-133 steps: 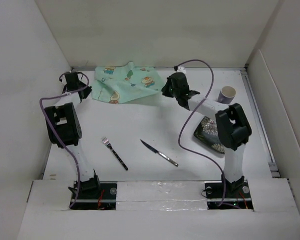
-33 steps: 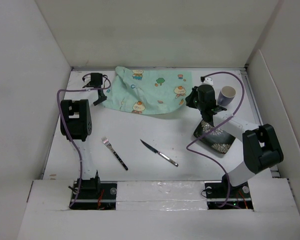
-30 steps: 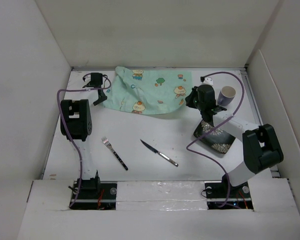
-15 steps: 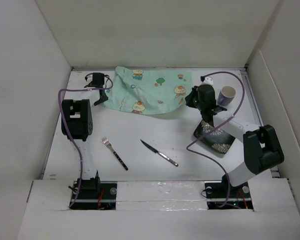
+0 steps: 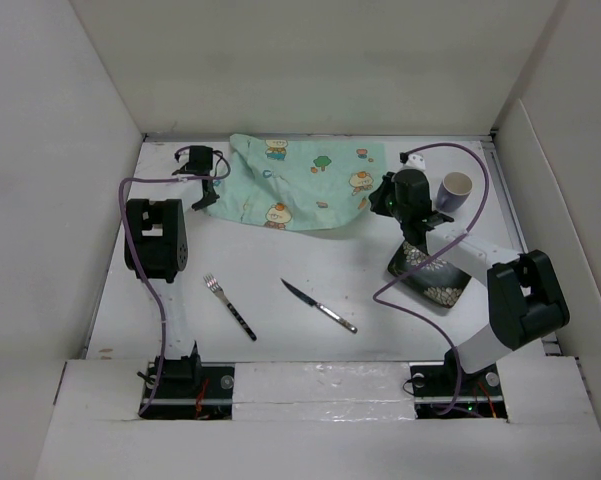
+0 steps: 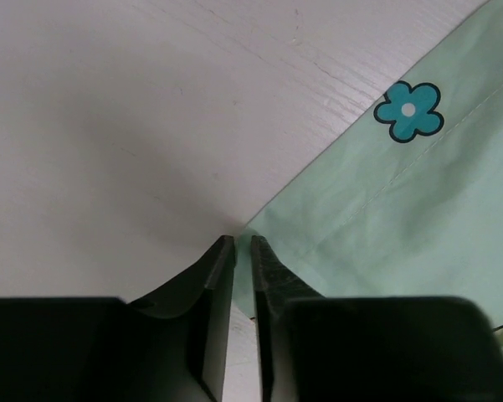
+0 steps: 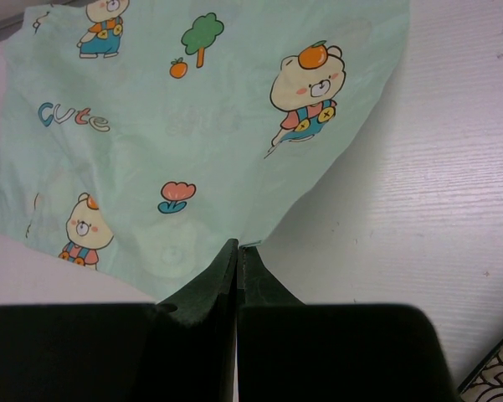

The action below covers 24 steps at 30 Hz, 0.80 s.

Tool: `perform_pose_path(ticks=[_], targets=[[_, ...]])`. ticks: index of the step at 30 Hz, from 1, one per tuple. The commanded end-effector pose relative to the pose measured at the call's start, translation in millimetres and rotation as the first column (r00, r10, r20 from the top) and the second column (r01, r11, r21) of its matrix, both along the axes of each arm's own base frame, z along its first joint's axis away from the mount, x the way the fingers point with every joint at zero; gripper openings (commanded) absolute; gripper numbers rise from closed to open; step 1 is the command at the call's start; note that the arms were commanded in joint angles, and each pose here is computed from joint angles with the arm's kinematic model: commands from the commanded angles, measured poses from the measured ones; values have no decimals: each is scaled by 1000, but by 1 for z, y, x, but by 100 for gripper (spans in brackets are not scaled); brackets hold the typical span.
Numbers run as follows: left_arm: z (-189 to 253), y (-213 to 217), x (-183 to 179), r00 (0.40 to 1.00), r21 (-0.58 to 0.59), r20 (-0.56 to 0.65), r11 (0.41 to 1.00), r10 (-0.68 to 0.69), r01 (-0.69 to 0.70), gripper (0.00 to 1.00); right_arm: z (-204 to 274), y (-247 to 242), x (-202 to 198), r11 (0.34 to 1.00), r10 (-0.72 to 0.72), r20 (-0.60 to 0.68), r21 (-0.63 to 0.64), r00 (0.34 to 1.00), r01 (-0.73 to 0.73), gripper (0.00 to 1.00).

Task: Set the dinner table for one person

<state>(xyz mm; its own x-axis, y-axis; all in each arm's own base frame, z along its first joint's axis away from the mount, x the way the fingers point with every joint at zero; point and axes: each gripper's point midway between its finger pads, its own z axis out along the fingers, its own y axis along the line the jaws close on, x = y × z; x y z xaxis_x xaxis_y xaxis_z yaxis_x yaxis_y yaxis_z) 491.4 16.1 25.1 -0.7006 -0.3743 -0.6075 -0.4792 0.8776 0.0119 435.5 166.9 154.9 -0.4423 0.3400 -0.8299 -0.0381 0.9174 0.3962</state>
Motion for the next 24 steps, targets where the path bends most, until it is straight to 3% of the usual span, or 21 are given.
perform_pose_path(ticks=[1,3,7,13,16,20,24], targets=[[-35,-11,-41,984,-45,-173,998,-43,35,8,30,3,5,999,-7,98,35,995,3,0],[-29,-11,-38,987,-47,-157,998,-44,37,0,31,3,6,999,-6,101,34,995,3,0],[-7,-19,-31,994,-89,-91,995,-61,53,0,31,3,6,999,-7,100,33,995,4,0],[95,-44,-11,977,-206,197,970,-86,127,0,44,4,2,1000,-4,126,28,992,1,0],[155,-54,-13,927,-247,365,952,-83,183,0,65,-3,-5,1000,-26,165,12,986,24,0],[241,-51,-30,808,-337,589,906,-7,254,0,122,-15,-23,999,-45,259,12,965,43,0],[313,-51,-47,705,-307,709,904,10,297,0,175,-24,-40,998,-65,337,8,939,66,0]])
